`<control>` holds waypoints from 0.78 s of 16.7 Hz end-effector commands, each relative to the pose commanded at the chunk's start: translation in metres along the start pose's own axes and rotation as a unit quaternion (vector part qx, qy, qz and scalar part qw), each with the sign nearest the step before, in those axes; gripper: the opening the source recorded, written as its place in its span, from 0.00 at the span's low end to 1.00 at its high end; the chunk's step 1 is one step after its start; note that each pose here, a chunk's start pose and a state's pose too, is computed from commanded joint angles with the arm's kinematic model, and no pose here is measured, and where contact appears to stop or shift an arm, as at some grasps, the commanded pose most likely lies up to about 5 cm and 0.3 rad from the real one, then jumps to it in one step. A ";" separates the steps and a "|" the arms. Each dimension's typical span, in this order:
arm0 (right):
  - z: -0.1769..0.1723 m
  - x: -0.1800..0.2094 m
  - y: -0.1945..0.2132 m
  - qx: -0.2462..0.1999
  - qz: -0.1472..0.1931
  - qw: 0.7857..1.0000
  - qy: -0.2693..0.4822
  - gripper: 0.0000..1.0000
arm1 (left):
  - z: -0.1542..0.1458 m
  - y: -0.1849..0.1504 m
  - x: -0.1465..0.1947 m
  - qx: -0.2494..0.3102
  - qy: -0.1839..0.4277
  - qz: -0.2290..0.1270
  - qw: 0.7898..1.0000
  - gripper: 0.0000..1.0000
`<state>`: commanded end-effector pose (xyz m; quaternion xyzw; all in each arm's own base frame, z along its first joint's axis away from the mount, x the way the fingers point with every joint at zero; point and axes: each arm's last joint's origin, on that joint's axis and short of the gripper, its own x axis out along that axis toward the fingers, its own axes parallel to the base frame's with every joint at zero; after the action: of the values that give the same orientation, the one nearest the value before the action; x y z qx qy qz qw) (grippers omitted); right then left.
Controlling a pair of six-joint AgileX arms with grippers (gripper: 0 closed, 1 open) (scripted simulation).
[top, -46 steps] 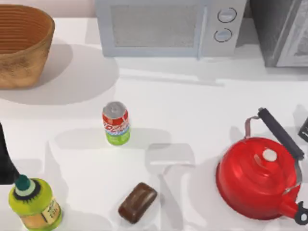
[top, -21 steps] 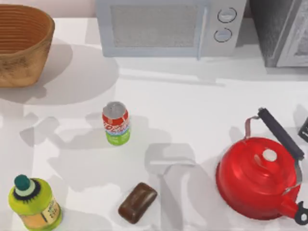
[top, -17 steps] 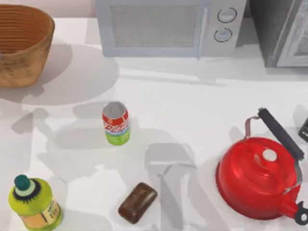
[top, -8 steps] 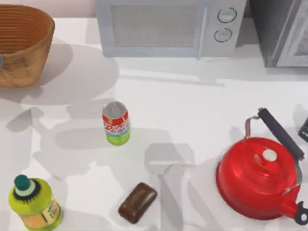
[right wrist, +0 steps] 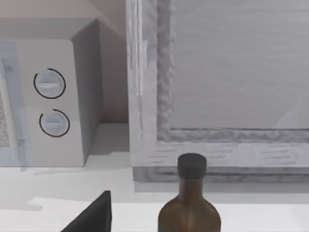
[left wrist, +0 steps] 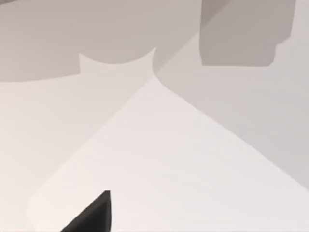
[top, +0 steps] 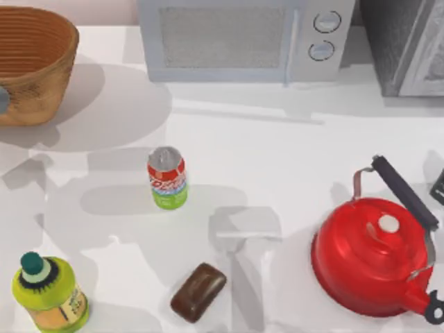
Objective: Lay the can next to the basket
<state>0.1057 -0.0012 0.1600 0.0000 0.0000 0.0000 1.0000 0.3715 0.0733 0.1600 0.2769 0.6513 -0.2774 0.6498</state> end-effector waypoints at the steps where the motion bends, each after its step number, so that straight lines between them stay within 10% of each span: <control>1: 0.000 0.000 0.000 0.000 0.000 1.000 0.000 1.00 | 0.000 0.000 0.000 0.000 0.000 0.000 1.000 1.00; 13: 0.000 0.000 0.000 0.000 0.000 1.000 0.000 1.00 | 0.000 0.000 0.000 0.000 0.000 0.000 1.000 0.17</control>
<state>0.1057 -0.0012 0.1600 0.0000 0.0000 0.0000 1.0000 0.3715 0.0733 0.1600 0.2769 0.6513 -0.2774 0.6498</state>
